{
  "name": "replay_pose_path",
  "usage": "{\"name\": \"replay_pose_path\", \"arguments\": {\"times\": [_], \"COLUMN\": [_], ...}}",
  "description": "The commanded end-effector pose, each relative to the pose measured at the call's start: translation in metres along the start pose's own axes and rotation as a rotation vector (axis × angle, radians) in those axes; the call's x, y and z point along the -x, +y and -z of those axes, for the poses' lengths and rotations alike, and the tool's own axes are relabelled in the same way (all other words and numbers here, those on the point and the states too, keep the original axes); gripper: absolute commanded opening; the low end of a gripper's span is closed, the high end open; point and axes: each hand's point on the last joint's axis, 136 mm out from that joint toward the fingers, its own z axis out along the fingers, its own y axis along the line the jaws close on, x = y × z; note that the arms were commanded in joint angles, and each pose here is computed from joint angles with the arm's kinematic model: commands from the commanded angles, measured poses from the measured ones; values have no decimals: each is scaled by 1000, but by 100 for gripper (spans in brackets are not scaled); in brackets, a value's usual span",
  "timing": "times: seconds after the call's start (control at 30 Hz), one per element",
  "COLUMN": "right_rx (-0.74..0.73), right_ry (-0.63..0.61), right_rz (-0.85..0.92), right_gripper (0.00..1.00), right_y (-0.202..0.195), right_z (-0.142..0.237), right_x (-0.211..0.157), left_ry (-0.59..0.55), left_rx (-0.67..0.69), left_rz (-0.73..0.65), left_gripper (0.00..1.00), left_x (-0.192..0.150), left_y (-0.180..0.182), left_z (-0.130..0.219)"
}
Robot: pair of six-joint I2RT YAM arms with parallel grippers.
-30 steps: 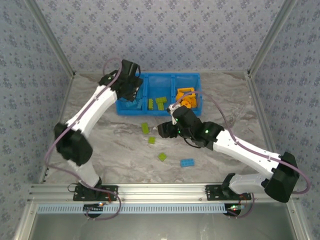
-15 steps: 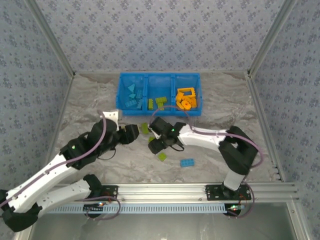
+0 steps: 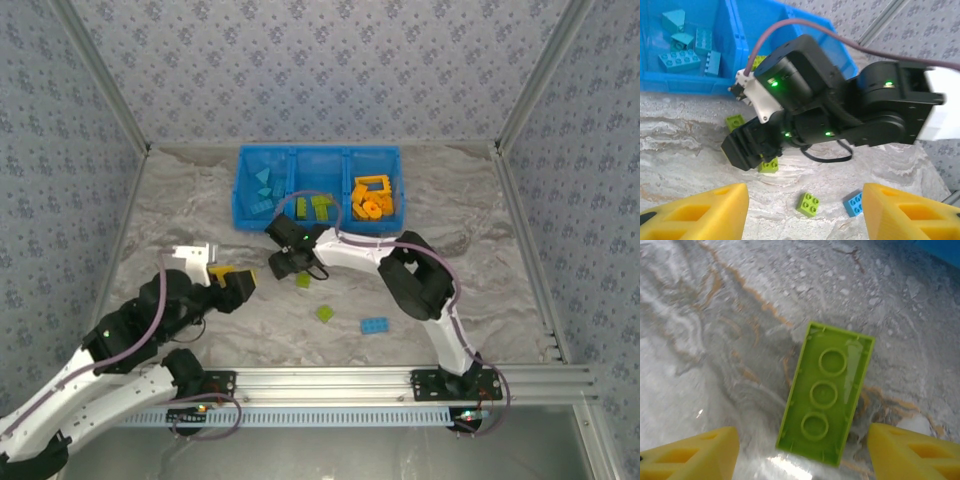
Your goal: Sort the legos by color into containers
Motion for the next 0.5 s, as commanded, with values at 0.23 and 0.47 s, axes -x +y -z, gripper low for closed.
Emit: {"name": "replay_pose_path", "arguments": {"times": [0.23, 0.47], "right_rx": [-138, -140], "right_ry": [13, -38], "right_rz": [-52, -44], "right_gripper": [49, 35], "right_y": [-24, -21], "right_z": [-21, 2], "right_x": [2, 6], "left_ry": [-60, -44], "left_rx": [8, -1], "left_rz": [-57, -69], "left_gripper": [62, 61], "left_x": [24, 26], "left_y": [-3, -10], "left_z": [23, 17]}}
